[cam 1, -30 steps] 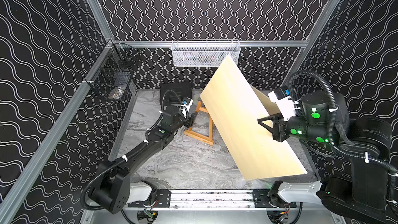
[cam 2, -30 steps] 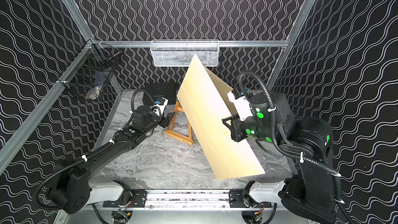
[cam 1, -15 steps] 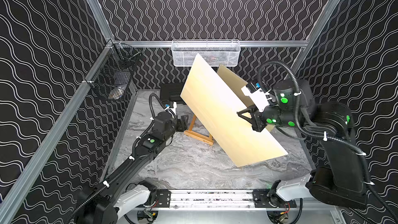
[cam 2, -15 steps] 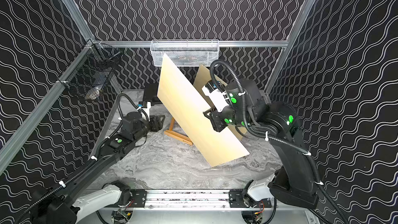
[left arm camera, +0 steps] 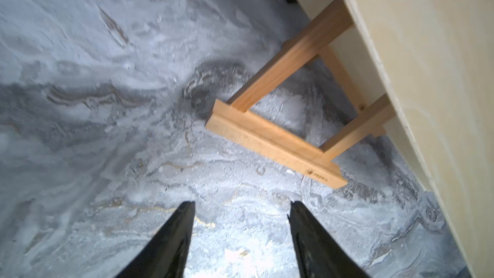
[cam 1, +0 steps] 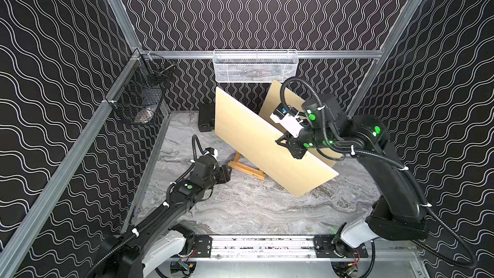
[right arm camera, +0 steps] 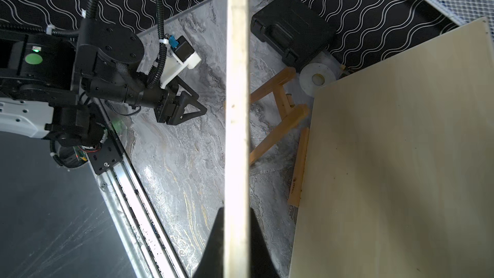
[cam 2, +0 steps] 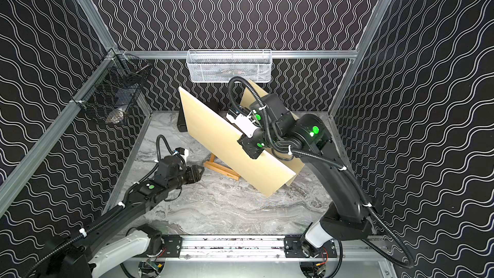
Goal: Assemble the easel
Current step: Adjust the easel at the center of the board.
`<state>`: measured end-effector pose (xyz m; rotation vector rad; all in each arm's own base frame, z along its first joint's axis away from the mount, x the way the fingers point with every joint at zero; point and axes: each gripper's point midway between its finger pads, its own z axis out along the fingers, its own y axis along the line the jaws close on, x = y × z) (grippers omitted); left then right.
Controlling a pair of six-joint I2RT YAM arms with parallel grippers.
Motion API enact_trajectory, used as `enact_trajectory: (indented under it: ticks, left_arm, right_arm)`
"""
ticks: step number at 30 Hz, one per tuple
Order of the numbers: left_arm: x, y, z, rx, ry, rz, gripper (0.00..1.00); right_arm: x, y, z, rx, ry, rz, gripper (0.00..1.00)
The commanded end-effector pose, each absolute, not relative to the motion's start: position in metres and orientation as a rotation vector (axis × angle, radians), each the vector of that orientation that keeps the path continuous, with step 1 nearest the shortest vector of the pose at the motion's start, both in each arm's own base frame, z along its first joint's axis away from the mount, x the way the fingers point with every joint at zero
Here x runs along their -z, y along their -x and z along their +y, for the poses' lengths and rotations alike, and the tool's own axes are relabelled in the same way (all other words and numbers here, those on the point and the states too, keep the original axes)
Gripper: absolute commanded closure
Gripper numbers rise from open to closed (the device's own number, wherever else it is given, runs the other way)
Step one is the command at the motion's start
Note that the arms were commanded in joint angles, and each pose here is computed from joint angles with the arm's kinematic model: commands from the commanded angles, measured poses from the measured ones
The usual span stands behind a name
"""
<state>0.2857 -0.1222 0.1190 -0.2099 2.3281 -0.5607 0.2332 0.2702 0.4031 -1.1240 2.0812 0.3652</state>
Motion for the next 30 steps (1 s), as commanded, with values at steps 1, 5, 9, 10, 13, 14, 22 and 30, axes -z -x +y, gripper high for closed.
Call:
enact_trajectory:
  ticks: [1,5,9,10,13,14,22,30]
  left_arm:
    - [-0.114,-0.289,-0.127,0.605,0.231,2.307,0.39]
    - [-0.102,-0.290,-0.127,0.606,0.240,2.309,0.41]
    - [-0.094,-0.293,-0.130,0.630,0.251,2.307,0.43]
    - [-0.093,-0.294,-0.131,0.637,0.254,2.303,0.43]
    - [-0.089,-0.296,-0.134,0.647,0.252,2.305,0.44]
    - [-0.088,-0.297,-0.134,0.642,0.249,2.308,0.44]
    - [-0.082,-0.307,-0.132,0.612,0.273,2.298,0.46]
    - [-0.081,-0.308,-0.132,0.614,0.275,2.292,0.46]
  right_arm:
    - [-0.432,-0.260,0.294,-0.373,1.083,1.897,1.00]
    - [-0.417,-0.274,0.299,-0.353,1.109,1.913,1.00]
    - [-0.407,-0.286,0.302,-0.359,1.128,1.938,1.00]
    - [-0.404,-0.288,0.302,-0.357,1.134,1.946,1.00]
    - [-0.395,-0.291,0.307,-0.383,1.161,1.965,1.00]
    - [-0.393,-0.291,0.308,-0.386,1.167,1.969,1.00]
    - [-0.365,-0.303,0.310,-0.361,1.175,2.031,1.00]
    - [-0.344,-0.299,0.316,-0.406,1.180,2.105,1.00]
